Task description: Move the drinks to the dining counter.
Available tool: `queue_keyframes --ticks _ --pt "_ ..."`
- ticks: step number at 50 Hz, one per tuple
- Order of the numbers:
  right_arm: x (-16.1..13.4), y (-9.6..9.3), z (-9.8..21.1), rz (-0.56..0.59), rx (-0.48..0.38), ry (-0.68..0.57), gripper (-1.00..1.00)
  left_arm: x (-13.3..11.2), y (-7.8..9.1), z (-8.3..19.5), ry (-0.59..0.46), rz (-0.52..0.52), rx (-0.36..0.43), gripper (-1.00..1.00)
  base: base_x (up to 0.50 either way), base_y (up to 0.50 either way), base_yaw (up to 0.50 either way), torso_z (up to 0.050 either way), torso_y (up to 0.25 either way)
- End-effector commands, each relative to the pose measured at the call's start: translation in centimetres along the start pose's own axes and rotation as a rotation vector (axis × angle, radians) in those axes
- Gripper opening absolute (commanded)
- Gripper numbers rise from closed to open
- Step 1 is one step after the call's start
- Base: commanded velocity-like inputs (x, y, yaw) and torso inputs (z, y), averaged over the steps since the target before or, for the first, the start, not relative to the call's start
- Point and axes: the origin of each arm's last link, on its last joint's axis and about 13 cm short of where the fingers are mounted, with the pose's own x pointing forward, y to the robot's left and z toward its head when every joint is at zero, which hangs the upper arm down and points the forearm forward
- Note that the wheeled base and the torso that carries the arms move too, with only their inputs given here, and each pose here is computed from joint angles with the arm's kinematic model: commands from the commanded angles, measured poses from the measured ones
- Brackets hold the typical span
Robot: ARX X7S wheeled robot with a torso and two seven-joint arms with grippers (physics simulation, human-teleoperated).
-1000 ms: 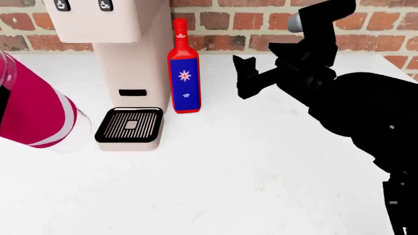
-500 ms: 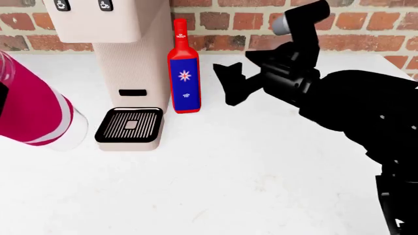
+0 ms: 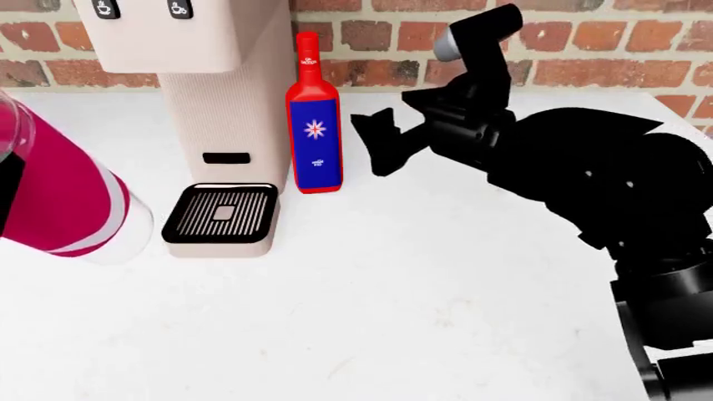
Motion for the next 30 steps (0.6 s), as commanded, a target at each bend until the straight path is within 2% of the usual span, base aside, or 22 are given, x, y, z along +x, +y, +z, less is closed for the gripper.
queue_keyframes --ticks 1,8,12,22,30 --pt "1.2 -0.4 0.4 0.032 -0.02 0.019 1.0 -0.1 -0.1 0.0 0.0 0.003 -0.006 -1.0 0.0 0.0 0.0 0.0 0.0" --pt "2.0 -0.7 0.4 0.072 -0.023 0.02 1.0 0.2 0.0 -0.2 0.01 -0.001 -0.005 -1.0 0.0 0.0 0.0 0.0 0.0" --pt "2.3 -1.4 0.6 0.063 -0.016 0.026 1.0 0.3 0.0 -0.1 0.014 -0.003 -0.004 -1.0 0.0 0.0 0.0 0.0 0.0" --pt "3.4 -1.1 0.8 0.124 -0.044 0.04 1.0 0.4 -0.2 -0.1 0.022 -0.007 -0.004 -1.0 0.0 0.0 0.0 0.0 0.0" --pt "4.3 -1.4 0.6 0.147 -0.022 0.045 1.0 0.5 -0.2 -0.3 0.026 -0.009 -0.005 -1.0 0.0 0.0 0.0 0.0 0.0"
